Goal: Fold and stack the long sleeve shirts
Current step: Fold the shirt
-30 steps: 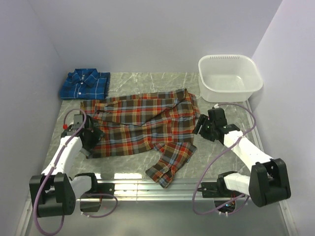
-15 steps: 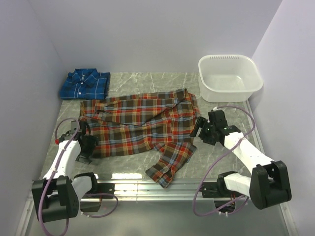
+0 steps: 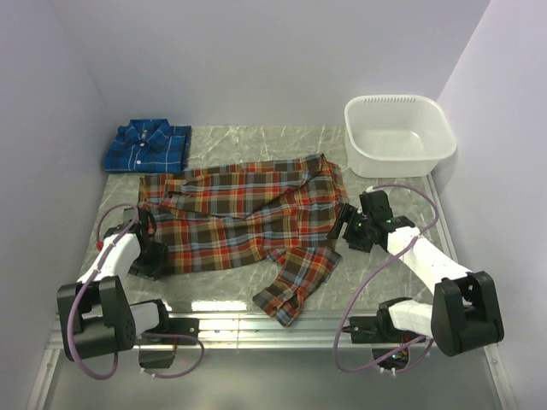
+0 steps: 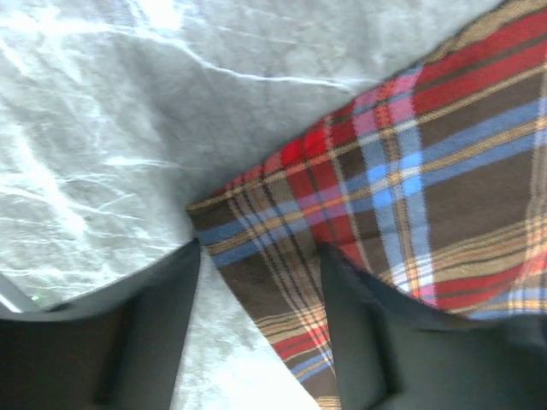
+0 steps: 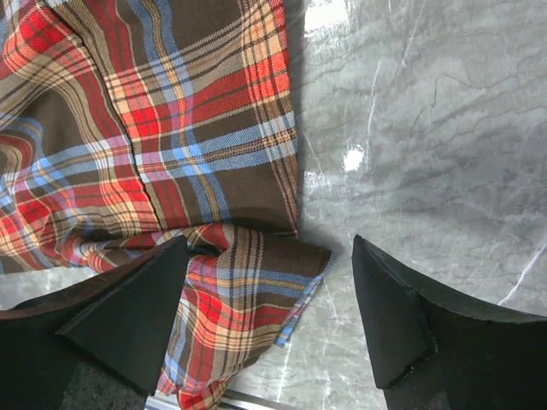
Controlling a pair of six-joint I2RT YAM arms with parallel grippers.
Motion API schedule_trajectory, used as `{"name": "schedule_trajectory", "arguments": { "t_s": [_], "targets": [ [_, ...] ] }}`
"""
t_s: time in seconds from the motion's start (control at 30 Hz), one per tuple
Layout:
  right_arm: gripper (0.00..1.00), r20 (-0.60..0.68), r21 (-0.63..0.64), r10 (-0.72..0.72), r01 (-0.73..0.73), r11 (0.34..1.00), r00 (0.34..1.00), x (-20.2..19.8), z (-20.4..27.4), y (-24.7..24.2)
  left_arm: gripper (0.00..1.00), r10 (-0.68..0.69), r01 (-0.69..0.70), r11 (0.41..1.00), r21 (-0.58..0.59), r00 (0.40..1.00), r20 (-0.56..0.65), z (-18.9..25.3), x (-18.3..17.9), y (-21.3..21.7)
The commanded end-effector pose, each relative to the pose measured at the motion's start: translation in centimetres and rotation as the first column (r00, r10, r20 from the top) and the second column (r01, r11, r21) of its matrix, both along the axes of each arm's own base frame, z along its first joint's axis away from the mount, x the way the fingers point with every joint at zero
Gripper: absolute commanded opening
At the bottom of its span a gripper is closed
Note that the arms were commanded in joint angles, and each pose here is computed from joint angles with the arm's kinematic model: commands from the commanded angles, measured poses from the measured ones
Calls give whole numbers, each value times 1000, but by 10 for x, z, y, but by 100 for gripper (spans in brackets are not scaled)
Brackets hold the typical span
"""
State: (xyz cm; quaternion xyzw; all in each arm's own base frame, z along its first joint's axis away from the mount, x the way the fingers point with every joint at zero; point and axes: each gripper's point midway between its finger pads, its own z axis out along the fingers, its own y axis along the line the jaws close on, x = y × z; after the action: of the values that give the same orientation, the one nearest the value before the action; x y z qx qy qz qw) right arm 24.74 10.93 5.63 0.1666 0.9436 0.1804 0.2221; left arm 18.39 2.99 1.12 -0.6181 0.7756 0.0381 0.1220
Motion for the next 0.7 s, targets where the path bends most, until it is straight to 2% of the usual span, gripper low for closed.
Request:
{"name": "schedule_trajectory", "arguments": {
  "t_s": [0.0, 0.03, 0.07, 0.13, 0.17, 0.27, 0.53, 0.67],
  "targets": [
    [83, 58, 6, -4, 4, 1000, 998, 16, 12, 1, 57, -4, 5, 999, -34, 1000, 23, -22, 6, -6],
    [82, 49, 6, -5, 4, 1000, 999, 17, 9, 2, 51, -7, 8, 999, -34, 1000, 19, -23, 5, -5],
    [81, 40, 6, -5, 5, 1000, 999, 15, 5, 2, 40, -17, 17, 999, -38, 1000, 16, -23, 5, -6],
    [80, 24, 1, -6, 6, 1000, 1000, 15, 0, 2, 28, -24, 25, 999, -34, 1000, 20, -21, 7, -5],
    [80, 19, -4, -14, 14, 1000, 1000, 15, -2, 1, 16, -38, 39, 999, -36, 999, 20, -19, 7, -6],
    [77, -3, -25, -29, 29, 999, 1000, 14, -10, 1, 1, -66, 68, 997, -28, 996, 51, -9, 12, -6],
    [70, -59, -130, -35, 27, 991, 998, 7, -26, 10, 1, -120, 119, 993, 19, 986, 113, 22, 21, 0],
    [67, -72, -183, 15, -28, 983, 997, 4, -25, 23, 1, -141, 139, 990, 22, 981, 136, 30, 25, -1]
  ]
}}
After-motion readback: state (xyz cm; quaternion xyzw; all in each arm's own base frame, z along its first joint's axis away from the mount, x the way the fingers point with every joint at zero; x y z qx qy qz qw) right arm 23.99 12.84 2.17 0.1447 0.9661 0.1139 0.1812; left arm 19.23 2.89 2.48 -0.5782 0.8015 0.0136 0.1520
